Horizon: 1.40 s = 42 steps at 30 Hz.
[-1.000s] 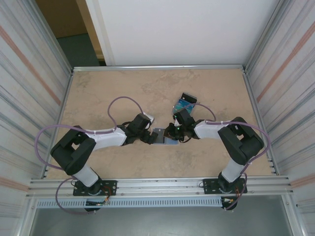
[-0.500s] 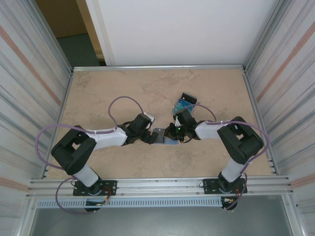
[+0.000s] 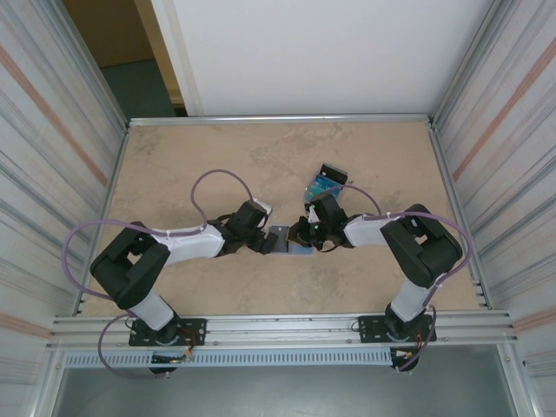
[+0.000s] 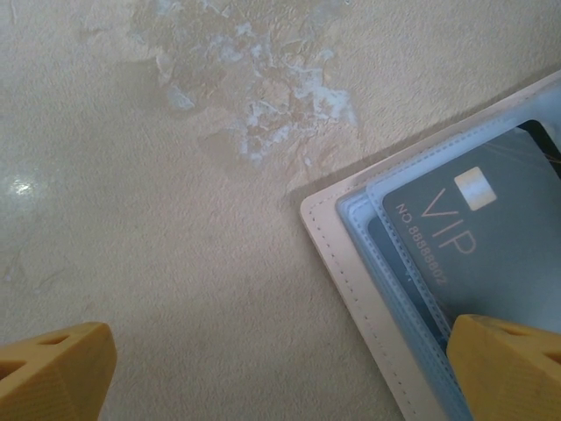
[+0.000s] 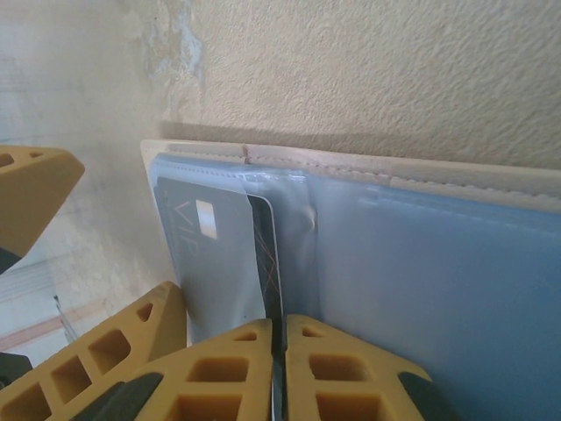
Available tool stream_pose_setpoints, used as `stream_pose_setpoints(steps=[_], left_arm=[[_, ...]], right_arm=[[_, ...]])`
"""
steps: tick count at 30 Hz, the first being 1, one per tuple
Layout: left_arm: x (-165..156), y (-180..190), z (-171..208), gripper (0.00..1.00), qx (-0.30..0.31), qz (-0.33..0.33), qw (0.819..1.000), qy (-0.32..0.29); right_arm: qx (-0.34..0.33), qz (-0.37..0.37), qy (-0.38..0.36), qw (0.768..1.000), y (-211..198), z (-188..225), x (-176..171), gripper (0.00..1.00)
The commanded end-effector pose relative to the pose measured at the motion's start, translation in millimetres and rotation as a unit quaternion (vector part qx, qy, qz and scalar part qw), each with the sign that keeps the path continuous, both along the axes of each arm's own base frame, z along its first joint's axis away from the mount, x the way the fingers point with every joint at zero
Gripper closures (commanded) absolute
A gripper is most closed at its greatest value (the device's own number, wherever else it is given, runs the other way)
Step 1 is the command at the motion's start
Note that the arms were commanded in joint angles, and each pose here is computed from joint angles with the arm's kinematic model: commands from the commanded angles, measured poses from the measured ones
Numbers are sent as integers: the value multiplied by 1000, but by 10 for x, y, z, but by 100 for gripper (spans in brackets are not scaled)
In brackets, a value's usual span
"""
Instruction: Take the credit cards out of the card holder
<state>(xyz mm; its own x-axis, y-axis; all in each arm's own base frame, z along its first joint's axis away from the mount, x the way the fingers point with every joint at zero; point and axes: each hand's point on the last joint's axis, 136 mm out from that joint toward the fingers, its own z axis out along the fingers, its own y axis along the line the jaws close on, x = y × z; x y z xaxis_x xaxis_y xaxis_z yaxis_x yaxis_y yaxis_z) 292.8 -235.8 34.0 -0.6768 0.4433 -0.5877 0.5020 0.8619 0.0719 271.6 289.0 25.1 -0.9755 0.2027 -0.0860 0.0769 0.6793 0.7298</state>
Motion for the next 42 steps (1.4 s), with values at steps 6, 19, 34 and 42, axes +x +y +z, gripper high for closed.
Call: stream_pose_setpoints(steps=[6,19,34,42], left_arm=[[-124,-48,-67,1,9,-14,1000,21],[-88,1,58,1,16,-7,1000,5],[-67,12,65,1,22,-5,1000,1],[-45,-21,134,1,12,-9,1000,-8]], right_arm=[[23,14,9,1000,58,-1,-68,100],[-24,3,19,1000,-160,-90,-45,100],[-78,8,-3,997,-333,50,-9,100],[-102,14,-14,995,-396,118,23,100]])
